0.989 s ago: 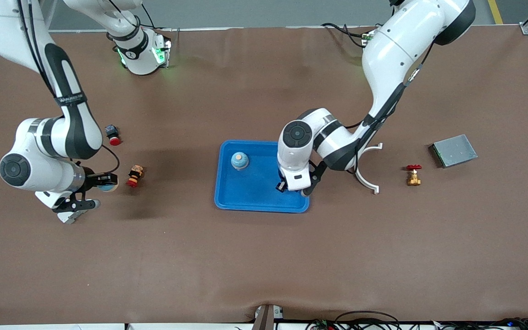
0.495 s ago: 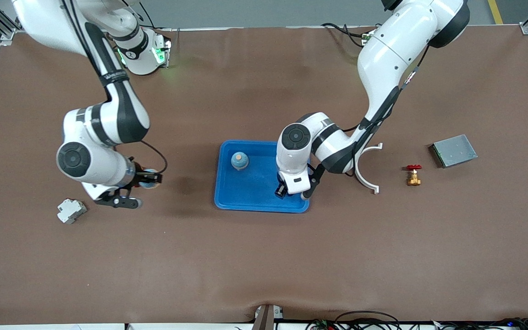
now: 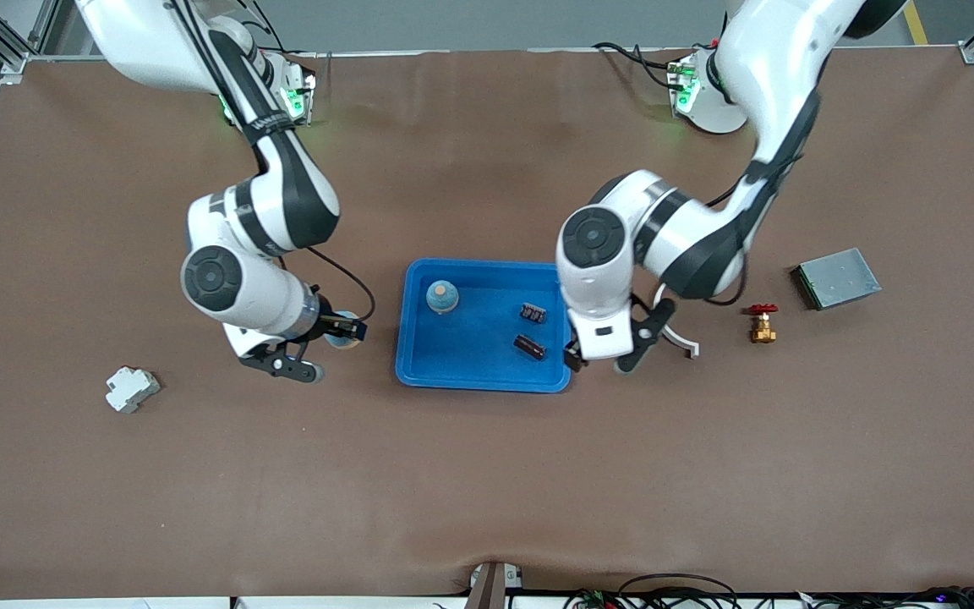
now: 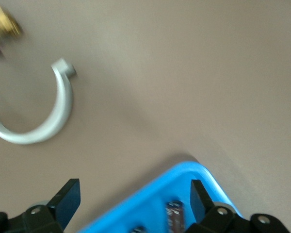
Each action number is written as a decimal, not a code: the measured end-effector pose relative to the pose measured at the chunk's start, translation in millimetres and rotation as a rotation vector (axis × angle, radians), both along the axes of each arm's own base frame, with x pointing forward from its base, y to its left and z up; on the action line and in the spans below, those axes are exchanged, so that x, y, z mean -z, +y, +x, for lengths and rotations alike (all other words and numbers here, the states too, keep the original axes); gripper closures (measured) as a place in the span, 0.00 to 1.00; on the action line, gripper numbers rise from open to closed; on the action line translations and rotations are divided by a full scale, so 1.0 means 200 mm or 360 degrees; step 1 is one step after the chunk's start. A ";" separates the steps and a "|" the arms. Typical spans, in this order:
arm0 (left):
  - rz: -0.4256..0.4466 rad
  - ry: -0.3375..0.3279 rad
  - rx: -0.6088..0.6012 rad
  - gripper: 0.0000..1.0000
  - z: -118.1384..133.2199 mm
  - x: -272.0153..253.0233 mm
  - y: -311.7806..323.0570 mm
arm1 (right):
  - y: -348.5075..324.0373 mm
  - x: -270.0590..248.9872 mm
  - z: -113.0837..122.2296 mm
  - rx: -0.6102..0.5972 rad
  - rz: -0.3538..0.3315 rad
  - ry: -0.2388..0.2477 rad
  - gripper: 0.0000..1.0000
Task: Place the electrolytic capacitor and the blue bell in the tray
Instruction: 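Lower the bell into the tray with the right gripper while the left gripper withdraws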
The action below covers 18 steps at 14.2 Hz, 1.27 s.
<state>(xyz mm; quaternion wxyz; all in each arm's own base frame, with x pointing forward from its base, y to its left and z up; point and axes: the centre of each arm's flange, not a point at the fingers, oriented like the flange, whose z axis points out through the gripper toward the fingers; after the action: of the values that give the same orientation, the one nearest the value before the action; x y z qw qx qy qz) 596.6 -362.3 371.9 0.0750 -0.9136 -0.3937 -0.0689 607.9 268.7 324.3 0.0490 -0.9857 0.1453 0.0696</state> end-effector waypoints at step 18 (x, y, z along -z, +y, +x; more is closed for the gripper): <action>-0.0143 0.0063 0.0674 0.00 0.11 -1.13 1.82 | 0.54 0.57 -0.07 0.0160 -0.0010 -0.0121 0.35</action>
<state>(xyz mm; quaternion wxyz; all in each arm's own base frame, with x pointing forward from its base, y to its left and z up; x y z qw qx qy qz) 619.5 1.4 597.5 0.0257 -0.9795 -0.1942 -0.0473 593.9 376.9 211.3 0.0548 -0.9793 0.1929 0.0289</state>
